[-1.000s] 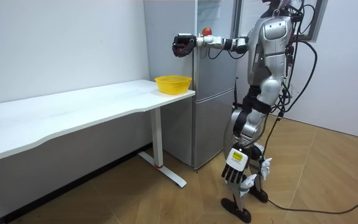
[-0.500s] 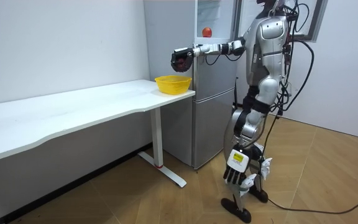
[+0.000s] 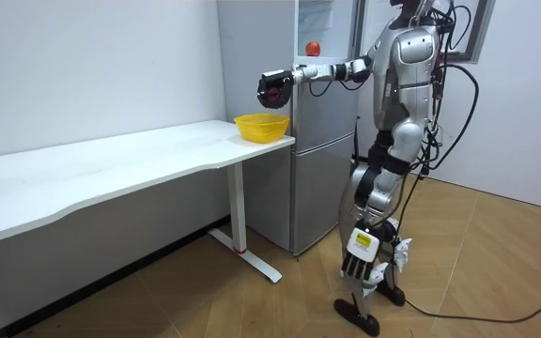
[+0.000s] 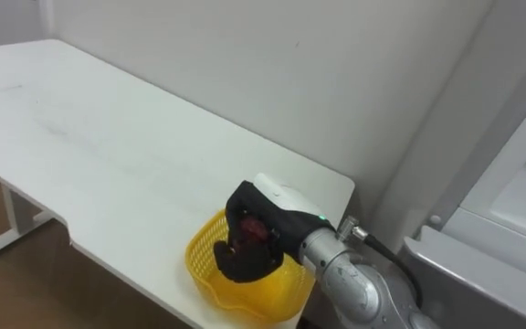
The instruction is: Retrieve from the upper fridge
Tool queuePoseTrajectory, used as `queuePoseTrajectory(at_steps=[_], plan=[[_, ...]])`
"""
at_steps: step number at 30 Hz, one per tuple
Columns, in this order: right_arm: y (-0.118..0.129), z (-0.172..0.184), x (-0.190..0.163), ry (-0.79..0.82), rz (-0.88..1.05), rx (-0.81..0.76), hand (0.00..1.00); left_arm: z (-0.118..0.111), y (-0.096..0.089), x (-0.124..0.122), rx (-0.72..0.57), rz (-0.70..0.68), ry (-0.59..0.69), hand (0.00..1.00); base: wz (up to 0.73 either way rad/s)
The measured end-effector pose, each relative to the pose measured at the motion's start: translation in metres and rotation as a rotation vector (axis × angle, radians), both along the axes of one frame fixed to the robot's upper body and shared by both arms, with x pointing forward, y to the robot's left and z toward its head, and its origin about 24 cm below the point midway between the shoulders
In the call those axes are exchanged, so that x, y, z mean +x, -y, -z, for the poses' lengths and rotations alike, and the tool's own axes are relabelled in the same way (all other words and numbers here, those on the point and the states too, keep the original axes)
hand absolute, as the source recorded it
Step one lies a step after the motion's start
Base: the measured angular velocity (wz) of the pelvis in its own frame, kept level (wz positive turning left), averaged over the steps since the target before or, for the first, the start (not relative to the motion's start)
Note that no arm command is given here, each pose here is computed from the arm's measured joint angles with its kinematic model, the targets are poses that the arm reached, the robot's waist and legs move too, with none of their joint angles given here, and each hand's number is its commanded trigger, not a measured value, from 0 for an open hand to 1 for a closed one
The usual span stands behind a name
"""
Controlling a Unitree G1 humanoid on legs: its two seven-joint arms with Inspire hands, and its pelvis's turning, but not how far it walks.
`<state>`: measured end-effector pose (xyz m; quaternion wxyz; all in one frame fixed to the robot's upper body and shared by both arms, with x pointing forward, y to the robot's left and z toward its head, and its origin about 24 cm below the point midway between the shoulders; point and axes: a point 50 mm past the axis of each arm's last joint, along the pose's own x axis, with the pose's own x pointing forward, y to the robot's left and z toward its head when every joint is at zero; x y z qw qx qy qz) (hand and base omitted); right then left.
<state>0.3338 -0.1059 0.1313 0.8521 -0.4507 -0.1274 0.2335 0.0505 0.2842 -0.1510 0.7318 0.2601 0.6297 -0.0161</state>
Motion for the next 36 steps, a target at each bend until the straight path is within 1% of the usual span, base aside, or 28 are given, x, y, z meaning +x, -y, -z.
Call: queuePoseTrajectory(at_steps=[10, 20, 36], plan=[[0.0007, -0.0006, 0.0003, 0.033, 0.015, -0.039, 0.00, 0.0006, 0.0013, -0.0010, 0.006, 0.007, -0.002, 0.00, 0.01], [0.0010, -0.0011, 0.0005, 0.044, 0.022, -0.035, 0.00, 0.0000, 0.0007, 0.0014, 0.025, 0.007, 0.007, 0.00, 0.00], [0.0000, -0.0044, -0.0006, 0.076, 0.021, -0.064, 0.00, 0.0000, 0.0019, 0.0023, 0.004, 0.011, 0.007, 0.00, 0.00]])
